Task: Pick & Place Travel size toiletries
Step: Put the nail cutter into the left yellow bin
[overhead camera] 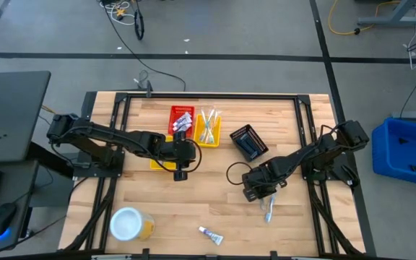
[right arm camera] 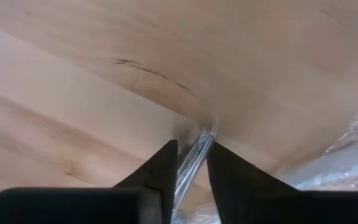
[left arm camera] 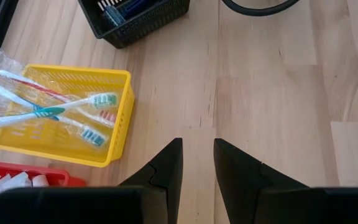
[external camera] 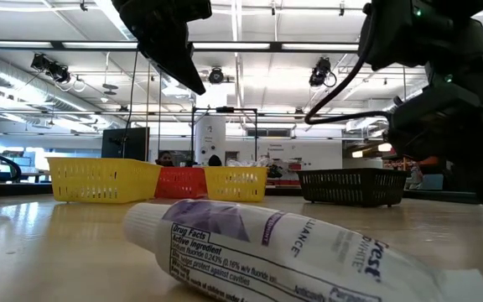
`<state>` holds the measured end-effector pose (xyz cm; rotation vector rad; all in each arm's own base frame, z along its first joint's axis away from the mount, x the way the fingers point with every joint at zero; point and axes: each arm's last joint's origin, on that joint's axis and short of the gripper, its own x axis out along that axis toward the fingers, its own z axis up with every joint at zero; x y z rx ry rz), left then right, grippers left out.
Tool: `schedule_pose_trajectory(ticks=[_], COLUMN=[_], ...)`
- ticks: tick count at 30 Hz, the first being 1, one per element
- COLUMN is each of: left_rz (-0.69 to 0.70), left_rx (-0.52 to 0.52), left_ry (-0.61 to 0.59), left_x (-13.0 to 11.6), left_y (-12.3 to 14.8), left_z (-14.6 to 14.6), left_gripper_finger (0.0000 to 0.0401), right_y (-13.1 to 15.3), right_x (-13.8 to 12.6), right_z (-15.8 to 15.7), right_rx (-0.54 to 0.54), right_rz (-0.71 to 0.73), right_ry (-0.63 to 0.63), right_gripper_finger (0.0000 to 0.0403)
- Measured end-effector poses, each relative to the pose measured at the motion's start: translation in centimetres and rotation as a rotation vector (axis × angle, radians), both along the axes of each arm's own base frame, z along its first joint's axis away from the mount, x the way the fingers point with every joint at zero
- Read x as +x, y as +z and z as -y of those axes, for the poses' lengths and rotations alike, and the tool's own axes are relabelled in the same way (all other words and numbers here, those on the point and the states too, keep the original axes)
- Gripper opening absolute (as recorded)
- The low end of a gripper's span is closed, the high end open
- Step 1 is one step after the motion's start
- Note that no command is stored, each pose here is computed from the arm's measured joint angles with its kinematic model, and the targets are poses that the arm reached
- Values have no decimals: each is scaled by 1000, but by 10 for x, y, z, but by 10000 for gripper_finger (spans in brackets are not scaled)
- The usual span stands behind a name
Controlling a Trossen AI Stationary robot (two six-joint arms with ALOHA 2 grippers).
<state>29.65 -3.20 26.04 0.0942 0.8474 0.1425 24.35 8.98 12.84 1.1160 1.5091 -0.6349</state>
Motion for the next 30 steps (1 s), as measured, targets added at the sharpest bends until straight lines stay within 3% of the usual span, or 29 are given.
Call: schedule_pose_trajectory(ticks=[5, 9, 15, 18, 23, 30], left_rz=[3, 6, 67, 95, 167, 245], left_rx=[-12, -10, -10, -10, -20, 21], left_ry=[13, 10, 1, -3, -1, -55], left_x=[0, 0, 5, 7, 8, -16], left_y=[0, 0, 4, 6, 14, 45], left_z=[0, 0, 1, 1, 2, -1], left_gripper_finger=[98, 98, 98, 98, 98, 98], right_y=[-1, 3, 32, 54, 91, 124], right_x=[-1, 0, 15, 20, 28, 39], right_z=[1, 6, 21, 34, 51, 61], right_rx=[-6, 16, -72, -215, -583, -926], right_rz=[-8, 24, 322, 530, 833, 1089], right_ry=[2, 28, 28, 50, 147, 341], right_gripper_finger=[50, 36, 35, 35, 34, 36])
